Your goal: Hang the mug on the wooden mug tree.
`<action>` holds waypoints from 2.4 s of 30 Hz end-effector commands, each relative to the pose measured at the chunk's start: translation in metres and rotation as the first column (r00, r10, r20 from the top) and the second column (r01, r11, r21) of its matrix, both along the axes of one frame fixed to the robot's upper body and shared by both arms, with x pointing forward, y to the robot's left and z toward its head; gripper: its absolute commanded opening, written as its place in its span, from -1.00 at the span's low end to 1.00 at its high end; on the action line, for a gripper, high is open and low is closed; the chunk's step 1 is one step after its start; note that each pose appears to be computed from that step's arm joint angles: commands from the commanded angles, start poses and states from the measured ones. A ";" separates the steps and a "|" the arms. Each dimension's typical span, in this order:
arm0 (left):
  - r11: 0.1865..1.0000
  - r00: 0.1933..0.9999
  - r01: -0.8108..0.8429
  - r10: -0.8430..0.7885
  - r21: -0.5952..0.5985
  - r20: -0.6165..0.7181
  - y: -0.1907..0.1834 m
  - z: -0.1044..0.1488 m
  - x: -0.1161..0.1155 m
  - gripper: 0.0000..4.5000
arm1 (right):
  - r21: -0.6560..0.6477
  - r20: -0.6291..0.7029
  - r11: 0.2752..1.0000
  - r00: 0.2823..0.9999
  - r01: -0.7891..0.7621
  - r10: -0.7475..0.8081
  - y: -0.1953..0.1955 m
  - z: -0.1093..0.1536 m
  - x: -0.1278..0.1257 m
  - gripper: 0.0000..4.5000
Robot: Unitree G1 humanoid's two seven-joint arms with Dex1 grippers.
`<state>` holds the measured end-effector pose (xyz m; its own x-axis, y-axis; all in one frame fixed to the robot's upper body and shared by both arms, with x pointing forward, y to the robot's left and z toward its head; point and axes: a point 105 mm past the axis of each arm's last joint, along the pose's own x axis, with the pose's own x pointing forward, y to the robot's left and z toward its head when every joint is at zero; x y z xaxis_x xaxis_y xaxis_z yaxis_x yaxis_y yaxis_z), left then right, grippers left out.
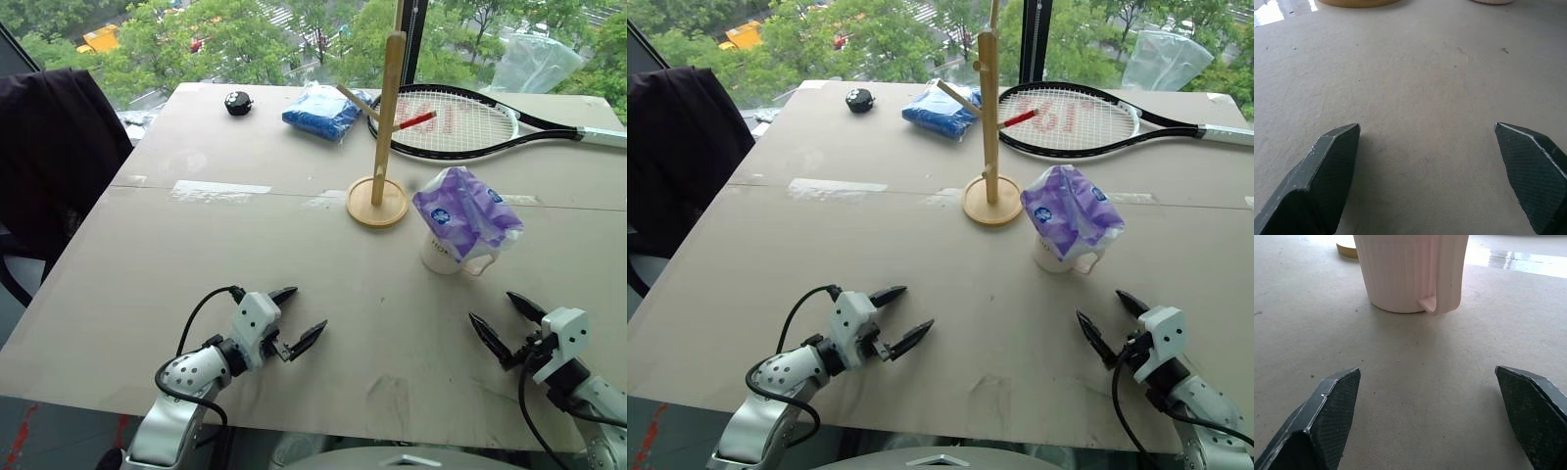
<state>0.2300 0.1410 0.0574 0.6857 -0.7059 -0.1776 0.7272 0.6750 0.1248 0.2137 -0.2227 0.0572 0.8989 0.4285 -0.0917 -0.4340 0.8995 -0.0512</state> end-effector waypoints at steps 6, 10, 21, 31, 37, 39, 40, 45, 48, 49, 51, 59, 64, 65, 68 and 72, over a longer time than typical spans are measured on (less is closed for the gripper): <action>0.999 0.999 -0.024 0.025 -0.030 0.026 0.004 0.011 0.000 1.00 | -0.019 0.016 0.999 0.999 -0.030 0.030 0.001 0.006 0.003 0.98; 0.999 0.999 -0.024 0.025 -0.030 0.028 0.003 0.010 -0.001 1.00 | -0.018 0.015 0.999 0.999 -0.036 0.036 0.001 0.006 0.004 0.98; 0.999 0.999 -0.020 0.021 -0.026 0.038 0.000 0.012 0.001 1.00 | -0.021 0.019 0.999 0.999 -0.048 0.048 -0.001 0.009 0.006 0.98; 0.998 0.993 0.030 -0.024 -0.049 0.117 0.001 0.037 0.005 1.00 | -0.122 0.062 0.992 0.998 -0.017 0.024 -0.023 0.037 0.013 0.98; 0.984 0.973 0.151 -0.132 -0.092 0.189 -0.011 0.073 0.010 1.00 | -0.098 0.132 0.989 0.984 -0.109 0.122 -0.027 0.112 0.027 0.98; 0.980 0.964 0.180 -0.160 -0.079 0.214 -0.016 0.084 0.017 1.00 | -0.100 0.151 0.982 0.973 -0.161 0.175 -0.018 0.133 0.030 0.98; 0.976 0.955 0.209 -0.189 -0.067 0.227 -0.020 0.092 0.019 1.00 | -0.101 0.160 0.975 0.964 -0.198 0.212 -0.011 0.147 0.034 0.98; 0.951 0.922 0.306 -0.284 -0.048 0.263 -0.034 0.120 0.023 1.00 | -0.097 0.159 0.951 0.939 -0.292 0.305 0.021 0.176 0.051 0.98; 0.943 0.909 0.330 -0.307 -0.038 0.280 -0.039 0.131 0.023 1.00 | -0.084 0.146 0.940 0.929 -0.330 0.339 0.037 0.178 0.060 0.98; 0.942 0.906 0.335 -0.312 -0.034 0.286 -0.040 0.134 0.023 1.00 | -0.088 0.138 0.934 0.925 -0.345 0.354 0.041 0.177 0.061 0.98; 0.944 0.903 0.328 -0.301 -0.037 0.307 -0.041 0.142 0.025 1.00 | -0.116 0.099 0.935 0.933 -0.334 0.345 0.048 0.169 0.073 0.98; 0.948 0.900 0.315 -0.288 -0.032 0.328 -0.047 0.148 0.024 1.00 | -0.182 -0.203 0.938 0.945 -0.294 0.256 0.051 0.124 0.088 0.98; 0.949 0.900 0.314 -0.288 -0.030 0.329 -0.050 0.148 0.021 1.00 | -0.190 -0.284 0.935 0.929 -0.299 0.239 0.055 0.116 0.090 0.98; 0.949 0.900 0.314 -0.288 -0.030 0.329 -0.050 0.149 0.021 1.00 | -0.193 -0.294 0.936 0.927 -0.295 0.232 0.055 0.114 0.091 0.87; 0.950 0.900 0.312 -0.286 -0.029 0.329 -0.050 0.149 0.020 1.00 | -0.191 -0.320 0.941 0.924 -0.278 0.208 0.054 0.111 0.094 0.45; 0.950 0.901 0.311 -0.285 -0.028 0.328 -0.049 0.150 0.020 1.00 | -0.188 -0.340 0.946 0.921 -0.266 0.191 0.054 0.109 0.095 -0.33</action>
<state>0.2576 0.0953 0.1976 0.4742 -0.8789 0.0508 0.8307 0.4658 0.3048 0.3118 -0.1661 0.1908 0.7229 0.5787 -0.3775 -0.6589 0.7417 -0.1249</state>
